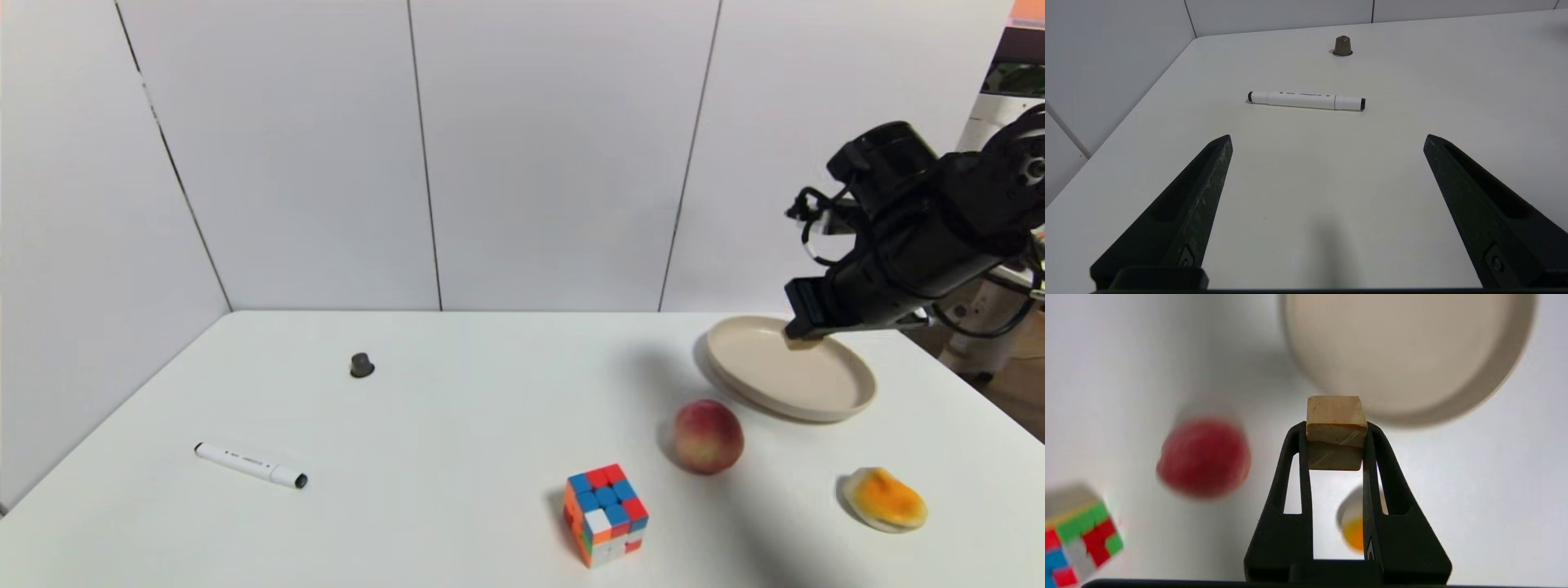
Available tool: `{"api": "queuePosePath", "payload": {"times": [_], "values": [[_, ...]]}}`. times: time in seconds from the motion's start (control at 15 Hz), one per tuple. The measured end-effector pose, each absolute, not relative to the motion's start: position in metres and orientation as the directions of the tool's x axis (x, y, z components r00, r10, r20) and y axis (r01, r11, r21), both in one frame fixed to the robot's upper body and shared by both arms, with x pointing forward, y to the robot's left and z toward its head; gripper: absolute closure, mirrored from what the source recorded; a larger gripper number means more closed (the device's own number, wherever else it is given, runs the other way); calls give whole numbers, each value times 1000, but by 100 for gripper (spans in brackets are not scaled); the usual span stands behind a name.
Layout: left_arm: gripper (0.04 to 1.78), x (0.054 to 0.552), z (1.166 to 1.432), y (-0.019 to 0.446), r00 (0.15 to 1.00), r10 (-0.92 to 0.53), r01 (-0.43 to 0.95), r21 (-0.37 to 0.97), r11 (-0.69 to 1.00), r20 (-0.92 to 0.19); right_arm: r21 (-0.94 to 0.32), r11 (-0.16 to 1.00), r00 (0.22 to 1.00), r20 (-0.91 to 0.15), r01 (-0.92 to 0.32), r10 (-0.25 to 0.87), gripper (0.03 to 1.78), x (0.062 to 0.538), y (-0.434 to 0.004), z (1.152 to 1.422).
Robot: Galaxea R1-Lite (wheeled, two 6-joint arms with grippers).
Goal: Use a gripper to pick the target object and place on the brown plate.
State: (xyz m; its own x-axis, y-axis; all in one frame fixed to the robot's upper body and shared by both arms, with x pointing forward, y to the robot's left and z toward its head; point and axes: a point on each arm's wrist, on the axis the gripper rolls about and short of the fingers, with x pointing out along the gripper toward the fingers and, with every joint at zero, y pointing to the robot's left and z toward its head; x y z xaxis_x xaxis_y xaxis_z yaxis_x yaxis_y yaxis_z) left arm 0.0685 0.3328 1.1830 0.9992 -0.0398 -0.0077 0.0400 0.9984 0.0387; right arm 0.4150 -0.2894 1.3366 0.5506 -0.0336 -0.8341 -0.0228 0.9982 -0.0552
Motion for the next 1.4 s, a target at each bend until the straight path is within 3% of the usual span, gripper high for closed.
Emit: {"api": "queuePosePath", "payload": {"times": [0.2,0.33,0.6,0.8,0.93,1.13,1.4], "values": [[13,69,1183,333,999,-40,40,38,998,-7,-51,997,585,-808,53,-73,147,451,-312,1318],[13,69,1183,333,999,-40,40,38,998,-8,-54,995,552,-829,78,-88,147,469,-319,1294],[13,69,1183,333,999,-40,40,39,998,-8,-60,994,510,-854,90,-98,97,489,-322,1263],[13,69,1183,333,999,-40,40,39,998,-8,-62,994,506,-857,86,-98,69,491,-322,1260],[13,69,1183,333,999,-40,40,39,998,-8,-58,995,535,-839,85,-95,55,484,-323,1275],[13,69,1183,333,999,-40,40,39,998,-8,-40,995,627,-775,86,-86,41,455,-324,1323],[13,69,1183,333,999,-40,40,38,998,-8,-23,994,726,-681,103,-91,29,369,-330,1380]]}}
